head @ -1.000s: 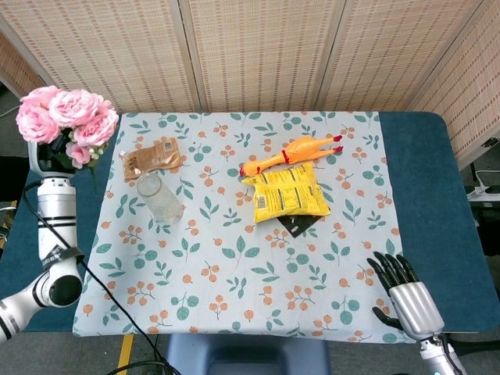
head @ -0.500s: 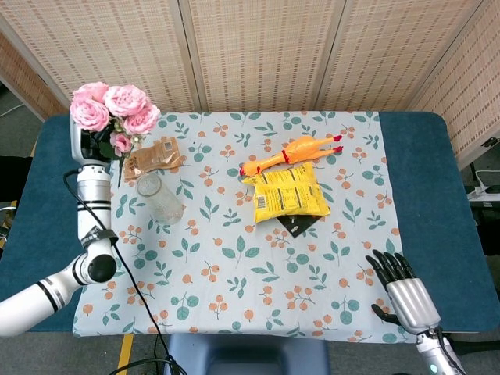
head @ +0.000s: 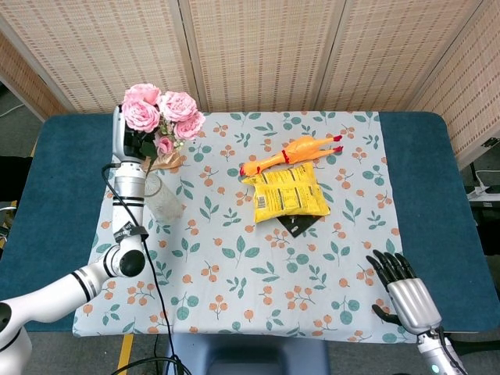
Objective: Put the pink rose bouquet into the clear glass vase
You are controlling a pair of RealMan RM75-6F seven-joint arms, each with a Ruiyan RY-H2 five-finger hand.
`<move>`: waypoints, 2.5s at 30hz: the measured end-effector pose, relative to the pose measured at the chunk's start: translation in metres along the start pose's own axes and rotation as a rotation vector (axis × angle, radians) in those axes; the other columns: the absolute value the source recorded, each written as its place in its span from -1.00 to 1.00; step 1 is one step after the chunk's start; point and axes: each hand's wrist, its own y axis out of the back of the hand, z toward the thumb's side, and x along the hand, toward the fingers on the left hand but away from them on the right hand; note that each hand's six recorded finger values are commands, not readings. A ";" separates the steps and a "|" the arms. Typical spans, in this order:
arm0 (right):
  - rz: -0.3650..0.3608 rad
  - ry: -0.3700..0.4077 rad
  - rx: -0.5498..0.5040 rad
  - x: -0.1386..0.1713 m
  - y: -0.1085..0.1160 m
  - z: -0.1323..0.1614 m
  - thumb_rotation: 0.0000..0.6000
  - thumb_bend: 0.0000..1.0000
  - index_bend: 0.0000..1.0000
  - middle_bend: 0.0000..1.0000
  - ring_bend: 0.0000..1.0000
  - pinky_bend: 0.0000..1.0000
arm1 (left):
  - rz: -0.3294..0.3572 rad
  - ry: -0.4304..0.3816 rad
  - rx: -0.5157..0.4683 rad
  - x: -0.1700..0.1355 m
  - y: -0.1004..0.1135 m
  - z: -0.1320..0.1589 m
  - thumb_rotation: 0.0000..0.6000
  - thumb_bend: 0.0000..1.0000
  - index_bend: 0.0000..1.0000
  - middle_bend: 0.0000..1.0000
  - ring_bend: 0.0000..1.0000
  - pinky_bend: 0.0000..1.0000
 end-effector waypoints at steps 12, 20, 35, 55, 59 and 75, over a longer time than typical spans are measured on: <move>-0.001 0.001 -0.009 -0.001 0.002 -0.001 1.00 -0.70 -1.00 -1.00 -1.00 -1.00 | 0.000 0.045 0.015 0.001 -0.010 -0.021 1.00 0.31 0.64 0.79 0.20 -0.69; -0.003 0.011 -0.011 0.002 0.003 0.001 1.00 -0.70 -1.00 -1.00 -1.00 -1.00 | 0.010 0.059 0.045 -0.006 -0.003 -0.031 1.00 0.30 0.64 0.78 0.17 -0.70; -0.005 0.025 -0.012 0.005 0.004 0.004 1.00 -0.70 -1.00 -1.00 -1.00 -1.00 | 0.027 0.103 0.116 -0.030 0.026 -0.057 1.00 0.20 0.37 0.40 -0.13 -0.74; 0.000 0.035 -0.012 0.005 0.002 0.006 1.00 -0.70 -1.00 -1.00 -1.00 -1.00 | -0.100 0.052 0.224 -0.078 0.044 -0.063 1.00 -0.18 -1.00 -0.95 -1.00 -0.95; -0.001 0.037 -0.011 0.006 0.002 0.007 1.00 -0.70 -1.00 -1.00 -1.00 -1.00 | -0.125 0.042 0.257 -0.092 0.050 -0.061 1.00 -0.20 -1.00 -1.00 -1.00 -0.97; -0.002 0.050 -0.014 0.008 0.003 0.008 1.00 -0.70 -1.00 -1.00 -1.00 -1.00 | -0.155 0.081 0.363 -0.110 0.068 -0.065 1.00 -0.37 -1.00 -1.00 -1.00 -0.99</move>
